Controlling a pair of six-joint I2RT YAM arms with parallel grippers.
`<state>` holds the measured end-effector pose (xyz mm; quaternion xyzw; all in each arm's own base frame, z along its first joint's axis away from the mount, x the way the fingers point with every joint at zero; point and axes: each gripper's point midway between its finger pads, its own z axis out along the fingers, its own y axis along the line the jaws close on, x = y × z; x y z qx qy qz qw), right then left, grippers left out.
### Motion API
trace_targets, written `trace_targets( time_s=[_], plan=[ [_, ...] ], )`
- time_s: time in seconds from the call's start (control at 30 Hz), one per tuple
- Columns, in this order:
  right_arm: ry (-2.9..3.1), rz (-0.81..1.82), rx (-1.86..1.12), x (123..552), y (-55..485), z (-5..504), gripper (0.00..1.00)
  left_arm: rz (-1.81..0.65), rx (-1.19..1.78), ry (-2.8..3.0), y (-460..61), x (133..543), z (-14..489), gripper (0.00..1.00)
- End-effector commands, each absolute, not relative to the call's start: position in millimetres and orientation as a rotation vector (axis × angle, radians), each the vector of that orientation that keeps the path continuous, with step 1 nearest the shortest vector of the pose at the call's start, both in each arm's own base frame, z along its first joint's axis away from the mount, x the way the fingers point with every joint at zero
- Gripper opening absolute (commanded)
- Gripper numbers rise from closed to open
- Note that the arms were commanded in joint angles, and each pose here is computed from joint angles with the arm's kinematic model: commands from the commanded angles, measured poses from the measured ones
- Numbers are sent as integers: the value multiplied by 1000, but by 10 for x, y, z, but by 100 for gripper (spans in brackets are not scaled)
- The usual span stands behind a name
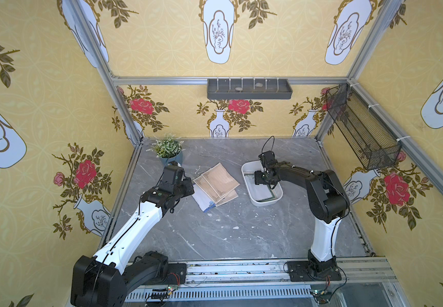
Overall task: Take out the stationery paper from the storage box
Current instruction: Pick up the stationery paper from the storage box.
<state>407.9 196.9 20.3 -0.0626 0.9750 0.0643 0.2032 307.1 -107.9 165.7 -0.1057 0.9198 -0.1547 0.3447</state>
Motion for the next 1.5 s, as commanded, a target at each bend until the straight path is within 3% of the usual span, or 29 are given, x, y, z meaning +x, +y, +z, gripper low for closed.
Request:
trace_targets(
  time_s=[0.0, 0.3, 0.57, 0.67, 1.0, 1.2, 1.27, 1.47],
  plan=[
    [2752, 168, -180, 4021, 1959, 104, 63, -420, -268, 2369, -1089, 3080, 1668, 0],
    [2733, 142, -187, 4002, 1960, 199, 40, -464, -269, 2351, -1130, 3088, 1677, 0],
    [2704, 69, -183, 4004, 1917, 371, 30, -491, -266, 2385, -1192, 3095, 1578, 0],
    [2680, 32, -178, 3992, 1907, 492, 19, -526, -253, 2388, -1254, 3121, 1567, 0],
    [2617, -7, -147, 3950, 1824, 877, 18, -669, -216, 2357, -1489, 3265, 1625, 0],
    [2564, 42, -114, 3911, 1814, 1233, 16, -1007, -87, 2272, -1983, 3409, 1752, 0],
    [2537, 88, -108, 3889, 1841, 1400, 16, -1113, -50, 2241, -2127, 3447, 1795, 4],
    [2430, 246, -103, 3792, 1918, 1952, 17, -1356, 37, 2118, -2443, 3538, 1990, 36]
  ],
)
